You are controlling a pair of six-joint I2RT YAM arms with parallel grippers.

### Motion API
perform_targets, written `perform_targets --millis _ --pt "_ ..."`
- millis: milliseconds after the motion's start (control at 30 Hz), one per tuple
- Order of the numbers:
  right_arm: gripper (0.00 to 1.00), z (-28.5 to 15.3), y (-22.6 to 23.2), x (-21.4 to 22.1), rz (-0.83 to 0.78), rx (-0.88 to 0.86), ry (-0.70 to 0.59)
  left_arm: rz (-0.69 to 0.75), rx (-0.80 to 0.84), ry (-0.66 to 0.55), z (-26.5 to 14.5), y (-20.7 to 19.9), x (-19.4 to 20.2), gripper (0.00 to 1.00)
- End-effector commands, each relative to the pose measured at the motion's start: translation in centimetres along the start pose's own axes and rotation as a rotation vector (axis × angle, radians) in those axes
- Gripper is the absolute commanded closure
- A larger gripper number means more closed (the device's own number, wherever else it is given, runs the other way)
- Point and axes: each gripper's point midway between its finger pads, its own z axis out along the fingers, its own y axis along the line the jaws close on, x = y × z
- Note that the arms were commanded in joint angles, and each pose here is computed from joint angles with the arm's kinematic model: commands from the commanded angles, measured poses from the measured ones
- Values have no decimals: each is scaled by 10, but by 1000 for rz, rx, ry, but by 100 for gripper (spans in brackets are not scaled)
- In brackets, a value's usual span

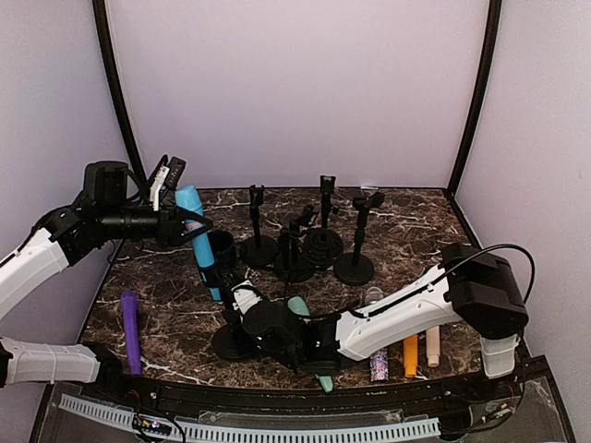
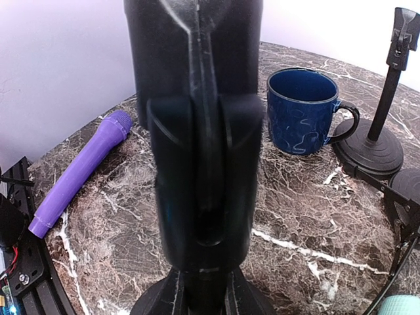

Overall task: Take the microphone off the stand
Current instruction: Remove the microphone from the microphone stand.

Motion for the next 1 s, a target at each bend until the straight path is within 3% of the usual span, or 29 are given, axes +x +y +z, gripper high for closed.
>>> perform_targets --millis 0,967 --pt "100 -6 -22 100 -158 61 277 204 -22 -365 -50 -25 -112 100" --pt "100 -4 -18 106 -160 43 291 224 -11 -379 -52 -25 -122 100"
